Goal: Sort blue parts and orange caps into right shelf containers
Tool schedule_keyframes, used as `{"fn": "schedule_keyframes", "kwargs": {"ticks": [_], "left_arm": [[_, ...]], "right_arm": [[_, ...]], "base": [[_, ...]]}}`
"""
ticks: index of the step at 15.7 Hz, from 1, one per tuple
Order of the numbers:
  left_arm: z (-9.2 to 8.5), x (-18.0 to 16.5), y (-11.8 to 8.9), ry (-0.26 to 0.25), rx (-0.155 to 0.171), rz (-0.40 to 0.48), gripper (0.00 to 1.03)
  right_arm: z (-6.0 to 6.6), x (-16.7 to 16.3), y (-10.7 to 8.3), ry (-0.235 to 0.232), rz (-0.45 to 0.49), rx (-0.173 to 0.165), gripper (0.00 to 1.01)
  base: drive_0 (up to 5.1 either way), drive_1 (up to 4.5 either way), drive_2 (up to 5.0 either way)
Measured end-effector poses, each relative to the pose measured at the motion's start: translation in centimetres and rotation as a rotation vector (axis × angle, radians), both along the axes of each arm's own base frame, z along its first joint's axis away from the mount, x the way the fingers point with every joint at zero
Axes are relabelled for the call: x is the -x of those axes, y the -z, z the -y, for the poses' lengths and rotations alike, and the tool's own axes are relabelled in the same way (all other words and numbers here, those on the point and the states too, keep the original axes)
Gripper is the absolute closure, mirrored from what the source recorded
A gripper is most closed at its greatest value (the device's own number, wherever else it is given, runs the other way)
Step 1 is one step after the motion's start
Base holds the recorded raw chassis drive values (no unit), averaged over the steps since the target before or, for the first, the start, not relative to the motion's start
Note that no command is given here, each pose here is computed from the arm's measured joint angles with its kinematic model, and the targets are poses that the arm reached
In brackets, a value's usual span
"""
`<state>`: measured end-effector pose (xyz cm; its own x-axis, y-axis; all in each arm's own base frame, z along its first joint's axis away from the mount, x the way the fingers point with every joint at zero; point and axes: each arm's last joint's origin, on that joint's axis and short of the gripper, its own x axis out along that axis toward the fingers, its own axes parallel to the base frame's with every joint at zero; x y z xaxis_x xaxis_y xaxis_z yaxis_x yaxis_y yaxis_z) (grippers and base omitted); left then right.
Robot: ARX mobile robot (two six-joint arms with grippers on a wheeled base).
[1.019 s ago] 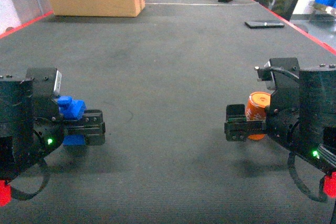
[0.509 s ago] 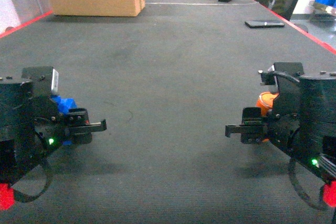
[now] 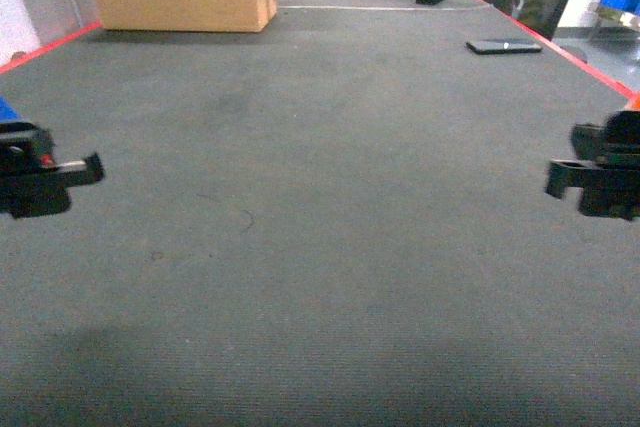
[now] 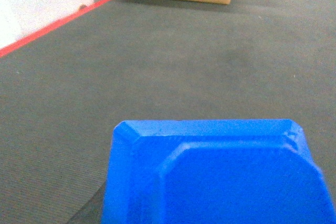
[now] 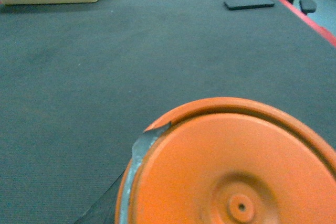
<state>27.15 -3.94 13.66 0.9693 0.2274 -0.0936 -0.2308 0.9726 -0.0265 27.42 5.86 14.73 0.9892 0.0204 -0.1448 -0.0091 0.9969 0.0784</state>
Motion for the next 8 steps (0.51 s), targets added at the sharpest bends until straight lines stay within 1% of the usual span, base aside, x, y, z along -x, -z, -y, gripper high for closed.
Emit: {"fn": "schedule_keyframes", "kwargs": {"ticks": [1,2,3,4,5,7,8], "left_arm": [[-0.3,1.3,-1.2,-0.021,-0.008,0.034,0.61],[-0.6,2.6,-2.4,-0.041,-0.009,0.071,0.61],[-0.9,4.5,-3.9,-0.067,0.0,0.126,0.61],[-0.9,6.2,-4.9,-0.079,0.004,0.162,0.61],[-0.9,7.5,-5.8,-0.078,0.006,0.191,0.61],[-0.7,9.7,-7.1,-0.067,-0.014,0.226,0.61],[-0.7,10.7,-7.5,-0.071,-0.01,0.247,0.61]], "right_arm": [[0.9,1.7,-0.6,0.018,0.007,-0.002,0.57],[1.6,3.4,-1.2,0.034,0.022,-0.005,0.57],[2.5,5.8,-2.2,0.058,0.046,-0.009,0.57],[3.1,7.6,-2.9,0.072,0.064,-0.016,0.57],[3.7,9.2,-3.6,0.086,0.083,-0.022,0.57],[4.4,12.3,-5.1,0.112,0.149,-0.04,0.57],[4.7,13.7,-5.8,0.121,0.189,-0.047,0.57]], "base": [[0.0,0.0,0.0],[0.0,0.0,0.0],[0.0,0.0,0.0],[0.0,0.0,0.0],[0.0,0.0,0.0],[0.0,0.0,0.0],[0.0,0.0,0.0]]}}
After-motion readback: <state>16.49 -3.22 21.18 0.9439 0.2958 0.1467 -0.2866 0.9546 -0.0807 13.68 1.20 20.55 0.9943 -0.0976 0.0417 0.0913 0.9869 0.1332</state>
